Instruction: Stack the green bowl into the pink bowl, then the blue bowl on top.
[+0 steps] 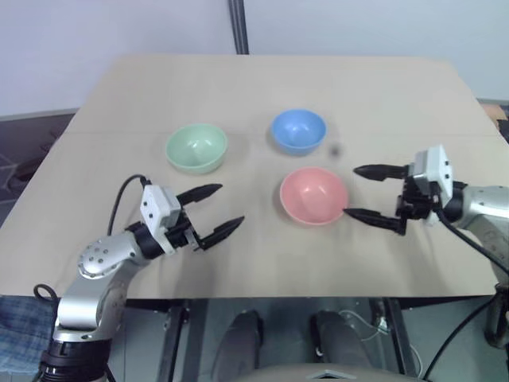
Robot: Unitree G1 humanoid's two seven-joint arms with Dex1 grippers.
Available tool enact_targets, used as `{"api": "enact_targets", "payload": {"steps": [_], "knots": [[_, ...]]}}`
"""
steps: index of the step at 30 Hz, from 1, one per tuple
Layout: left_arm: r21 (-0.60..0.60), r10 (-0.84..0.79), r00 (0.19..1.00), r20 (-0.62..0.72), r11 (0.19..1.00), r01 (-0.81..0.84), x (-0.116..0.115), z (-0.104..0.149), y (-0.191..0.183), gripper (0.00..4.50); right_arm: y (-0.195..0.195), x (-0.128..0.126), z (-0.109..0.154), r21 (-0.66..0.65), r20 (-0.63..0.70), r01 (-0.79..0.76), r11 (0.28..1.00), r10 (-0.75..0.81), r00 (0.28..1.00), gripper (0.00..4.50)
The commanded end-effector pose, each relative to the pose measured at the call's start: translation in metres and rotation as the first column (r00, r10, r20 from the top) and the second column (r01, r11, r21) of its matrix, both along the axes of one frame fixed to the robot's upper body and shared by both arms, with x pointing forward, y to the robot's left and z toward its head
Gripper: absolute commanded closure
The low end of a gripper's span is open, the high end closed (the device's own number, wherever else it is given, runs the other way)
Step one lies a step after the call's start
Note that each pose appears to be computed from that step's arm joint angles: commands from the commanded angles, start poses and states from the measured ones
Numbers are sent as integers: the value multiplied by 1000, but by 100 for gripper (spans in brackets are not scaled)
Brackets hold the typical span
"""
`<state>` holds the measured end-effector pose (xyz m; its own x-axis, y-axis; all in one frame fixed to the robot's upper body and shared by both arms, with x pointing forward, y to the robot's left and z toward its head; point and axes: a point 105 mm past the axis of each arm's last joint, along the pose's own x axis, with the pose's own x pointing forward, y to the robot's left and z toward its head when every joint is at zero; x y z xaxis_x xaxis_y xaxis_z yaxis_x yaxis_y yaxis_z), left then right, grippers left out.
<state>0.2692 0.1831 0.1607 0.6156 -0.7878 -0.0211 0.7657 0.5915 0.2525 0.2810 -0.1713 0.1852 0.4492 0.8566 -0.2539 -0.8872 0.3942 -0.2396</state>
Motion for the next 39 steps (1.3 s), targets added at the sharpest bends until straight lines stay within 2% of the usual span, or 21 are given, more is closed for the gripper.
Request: {"api": "enact_targets", "payload": {"steps": [1,6,12,18,28,32,39], "knots": [[32,29,998,55,999,-31,6,15,15,0,-16,-1,15,-24,45,28,999,-27,999,4],[63,60,993,98,996,-67,17,30,34,0,-33,-5,30,-56,59,40,998,-37,998,4],[199,143,985,93,967,-159,32,13,58,0,-21,-19,42,-25,45,-42,999,43,998,4],[280,203,970,135,931,-234,44,5,69,0,-5,-23,62,40,78,-84,996,81,994,4],[354,249,938,240,878,-324,63,7,77,0,-1,-22,61,41,83,-86,995,82,993,4],[367,233,935,269,873,-323,70,13,72,0,1,-18,69,65,134,-75,995,66,989,4],[426,182,950,255,860,-279,78,2,66,0,4,-7,67,83,175,-26,996,11,984,4]]}}
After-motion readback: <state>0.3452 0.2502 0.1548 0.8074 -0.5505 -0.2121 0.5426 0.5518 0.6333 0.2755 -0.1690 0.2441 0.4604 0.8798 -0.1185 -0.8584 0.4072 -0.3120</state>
